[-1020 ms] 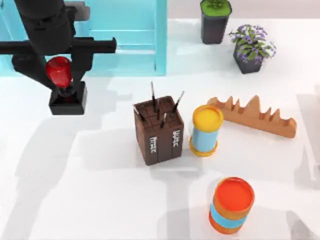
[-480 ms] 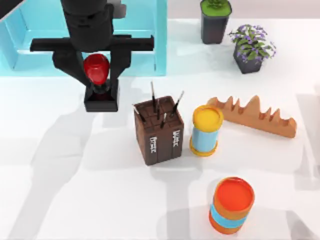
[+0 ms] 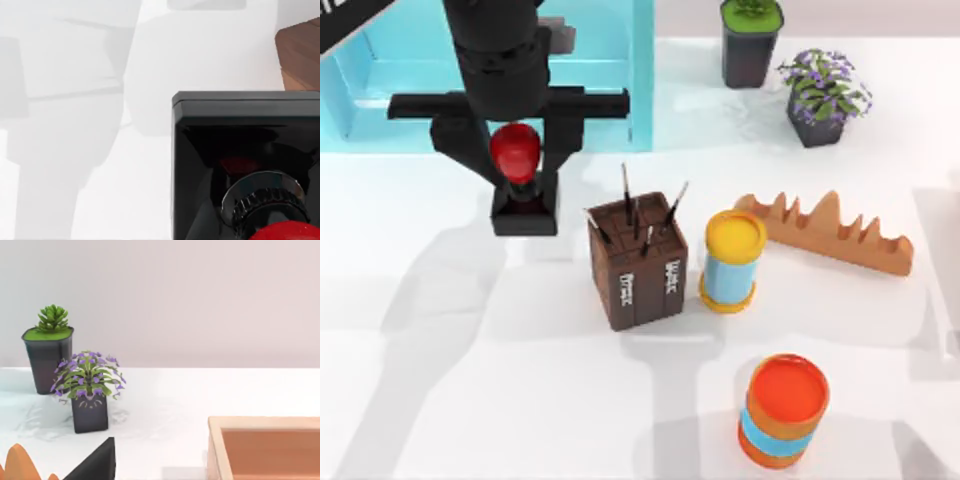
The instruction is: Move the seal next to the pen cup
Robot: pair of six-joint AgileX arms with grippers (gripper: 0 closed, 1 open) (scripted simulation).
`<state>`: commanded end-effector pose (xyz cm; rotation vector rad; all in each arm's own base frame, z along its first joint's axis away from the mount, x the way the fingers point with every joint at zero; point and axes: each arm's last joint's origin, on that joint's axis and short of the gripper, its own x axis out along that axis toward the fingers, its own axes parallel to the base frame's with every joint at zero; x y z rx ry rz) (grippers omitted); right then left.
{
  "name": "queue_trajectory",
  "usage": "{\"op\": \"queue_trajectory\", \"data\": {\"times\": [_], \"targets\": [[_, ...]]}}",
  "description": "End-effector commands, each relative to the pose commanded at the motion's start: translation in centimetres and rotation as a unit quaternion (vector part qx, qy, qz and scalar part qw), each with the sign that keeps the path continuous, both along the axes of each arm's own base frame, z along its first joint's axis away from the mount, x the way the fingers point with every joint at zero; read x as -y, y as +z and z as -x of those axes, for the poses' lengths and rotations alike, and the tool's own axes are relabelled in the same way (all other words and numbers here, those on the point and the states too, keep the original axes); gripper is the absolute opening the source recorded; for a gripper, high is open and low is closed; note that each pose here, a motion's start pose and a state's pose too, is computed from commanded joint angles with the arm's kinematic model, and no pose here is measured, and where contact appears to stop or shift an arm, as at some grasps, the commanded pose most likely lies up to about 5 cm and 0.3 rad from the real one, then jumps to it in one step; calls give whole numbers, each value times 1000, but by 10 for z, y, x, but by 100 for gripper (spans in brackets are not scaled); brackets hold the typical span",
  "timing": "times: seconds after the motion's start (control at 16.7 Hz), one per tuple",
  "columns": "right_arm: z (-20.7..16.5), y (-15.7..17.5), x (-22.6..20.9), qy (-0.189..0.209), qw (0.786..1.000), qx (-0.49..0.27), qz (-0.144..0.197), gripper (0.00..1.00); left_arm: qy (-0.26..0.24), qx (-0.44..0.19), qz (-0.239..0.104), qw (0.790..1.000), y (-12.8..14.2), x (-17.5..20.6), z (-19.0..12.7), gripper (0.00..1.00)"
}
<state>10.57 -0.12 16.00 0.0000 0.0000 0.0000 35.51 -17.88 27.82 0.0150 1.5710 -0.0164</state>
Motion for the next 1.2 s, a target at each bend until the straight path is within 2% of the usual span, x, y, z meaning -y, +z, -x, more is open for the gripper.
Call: {"op": "queue_trajectory", "data": {"times": [0.18, 0.96, 1.2], "targets": [[0, 0, 0, 0, 1000, 0, 0, 100, 0, 0, 0, 1000, 0, 0, 0, 0], [0, 0, 0, 0, 1000, 0, 0, 100, 0, 0, 0, 1000, 0, 0, 0, 98], [0, 0, 0, 0, 1000, 0, 0, 100, 0, 0, 0, 1000, 0, 0, 0, 100]]}}
